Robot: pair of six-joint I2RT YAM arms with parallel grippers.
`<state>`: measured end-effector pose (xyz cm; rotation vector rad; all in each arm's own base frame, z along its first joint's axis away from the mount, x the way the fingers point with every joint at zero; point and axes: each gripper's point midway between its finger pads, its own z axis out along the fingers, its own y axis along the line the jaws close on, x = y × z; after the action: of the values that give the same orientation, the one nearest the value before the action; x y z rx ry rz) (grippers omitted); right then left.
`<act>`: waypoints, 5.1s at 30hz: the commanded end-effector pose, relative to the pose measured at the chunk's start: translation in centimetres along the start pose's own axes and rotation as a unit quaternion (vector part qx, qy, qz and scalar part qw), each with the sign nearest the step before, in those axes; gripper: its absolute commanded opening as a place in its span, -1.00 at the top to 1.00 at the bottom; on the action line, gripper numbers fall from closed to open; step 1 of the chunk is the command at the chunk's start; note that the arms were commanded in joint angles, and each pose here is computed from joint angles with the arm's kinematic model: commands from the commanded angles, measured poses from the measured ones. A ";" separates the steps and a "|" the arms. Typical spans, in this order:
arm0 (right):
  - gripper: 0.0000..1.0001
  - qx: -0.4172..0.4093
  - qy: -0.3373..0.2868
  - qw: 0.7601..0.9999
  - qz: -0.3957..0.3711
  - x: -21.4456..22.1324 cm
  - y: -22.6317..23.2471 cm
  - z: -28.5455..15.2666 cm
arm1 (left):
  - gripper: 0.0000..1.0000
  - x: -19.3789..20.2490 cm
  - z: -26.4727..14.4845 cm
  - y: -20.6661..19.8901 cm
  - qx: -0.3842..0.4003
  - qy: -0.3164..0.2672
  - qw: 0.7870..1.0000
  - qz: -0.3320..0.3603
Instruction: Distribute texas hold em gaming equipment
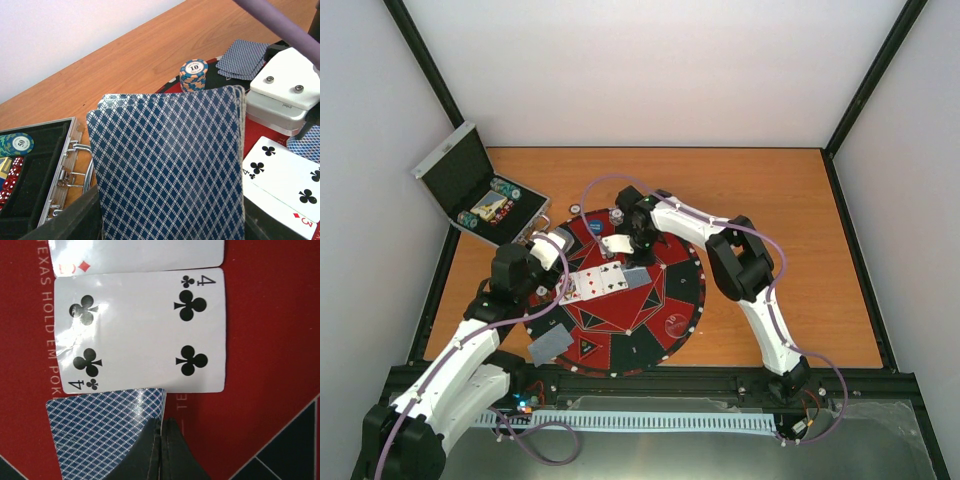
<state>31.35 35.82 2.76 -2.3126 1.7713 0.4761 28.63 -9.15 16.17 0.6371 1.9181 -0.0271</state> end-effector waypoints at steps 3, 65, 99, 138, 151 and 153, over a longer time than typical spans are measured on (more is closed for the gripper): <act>0.94 0.016 -0.011 1.000 0.014 0.2 -1.3 0.2 | -0.07 -0.6 -0.1 0.3 -0.001 -0.012 1.000 -0.009; -0.91 0.020 -0.374 0.864 0.336 -15.3 -1.8 -15.8 | -0.08 -2.5 -0.4 -2.6 0.073 -0.070 0.976 0.193; 0.40 0.031 -0.284 0.894 0.344 -14.6 -1.6 -12.9 | -0.06 -2.3 -0.2 -2.2 0.065 -0.061 0.981 0.173; 0.94 0.037 -0.327 0.898 0.291 -16.5 -0.1 -17.9 | -0.06 -1.6 -0.1 -2.7 0.079 -0.052 0.982 0.164; 0.72 0.020 -0.317 0.894 0.316 -15.8 -0.5 -15.5 | -0.06 -2.1 -0.1 -2.5 0.079 -0.055 0.985 0.142; 0.71 0.017 -0.314 0.894 0.318 -15.7 -0.5 -15.0 | -0.07 -2.2 -0.1 -2.5 0.078 -0.053 0.986 0.137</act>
<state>30.06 44.91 21.90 -1.2623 2.0977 1.1120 27.90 -11.89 16.26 1.0175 1.7291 0.0016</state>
